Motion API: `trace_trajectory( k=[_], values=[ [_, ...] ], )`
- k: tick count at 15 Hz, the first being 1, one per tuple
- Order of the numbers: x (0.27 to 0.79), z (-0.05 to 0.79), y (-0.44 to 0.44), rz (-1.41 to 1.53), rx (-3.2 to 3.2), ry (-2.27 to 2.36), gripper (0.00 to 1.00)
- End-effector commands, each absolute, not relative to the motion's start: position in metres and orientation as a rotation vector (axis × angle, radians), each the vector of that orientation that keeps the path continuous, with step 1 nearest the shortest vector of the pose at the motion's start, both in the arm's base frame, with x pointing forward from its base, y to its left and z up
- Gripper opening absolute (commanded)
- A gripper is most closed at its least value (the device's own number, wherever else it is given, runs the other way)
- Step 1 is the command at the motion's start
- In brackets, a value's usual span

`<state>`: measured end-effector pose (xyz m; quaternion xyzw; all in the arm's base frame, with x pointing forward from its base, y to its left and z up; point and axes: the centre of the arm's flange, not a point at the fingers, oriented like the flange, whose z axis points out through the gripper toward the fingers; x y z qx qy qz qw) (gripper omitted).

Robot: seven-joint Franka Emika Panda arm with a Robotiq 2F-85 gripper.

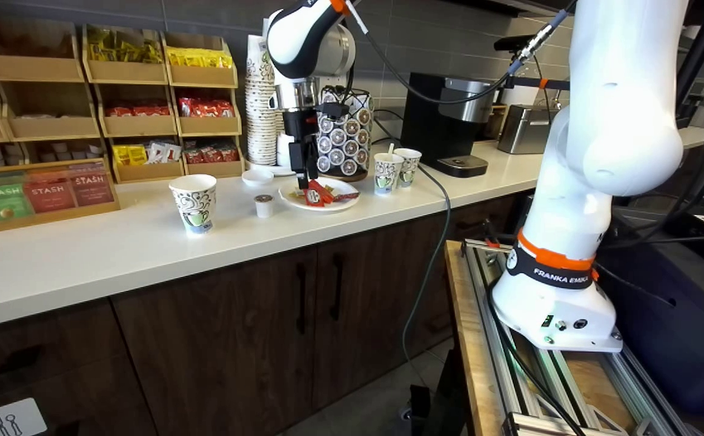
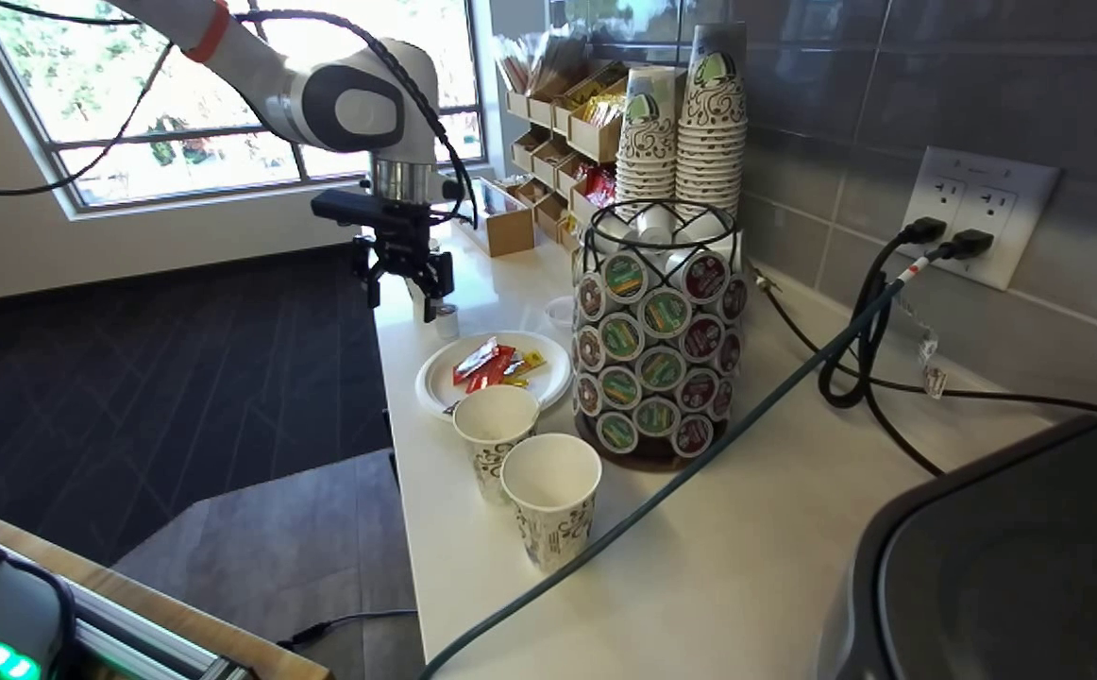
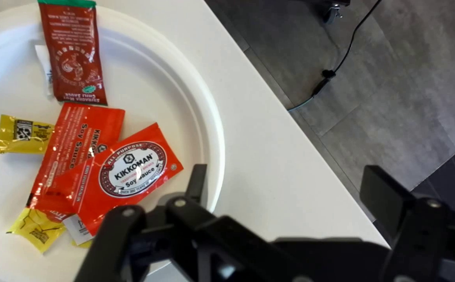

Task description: Remove one orange sachet from the white plate and put it in the coffee cup on the left

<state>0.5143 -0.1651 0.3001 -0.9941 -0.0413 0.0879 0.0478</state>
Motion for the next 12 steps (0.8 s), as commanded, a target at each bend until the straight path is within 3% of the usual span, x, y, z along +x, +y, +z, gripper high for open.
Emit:
trace_trajectory(
  k=[1, 12],
  values=[
    [0.514, 0.300, -0.165, 0.268, -3.031, -0.126, 1.00],
    [0.536, 0.283, -0.217, 0.080, -3.112, -0.542, 1.00]
  ],
)
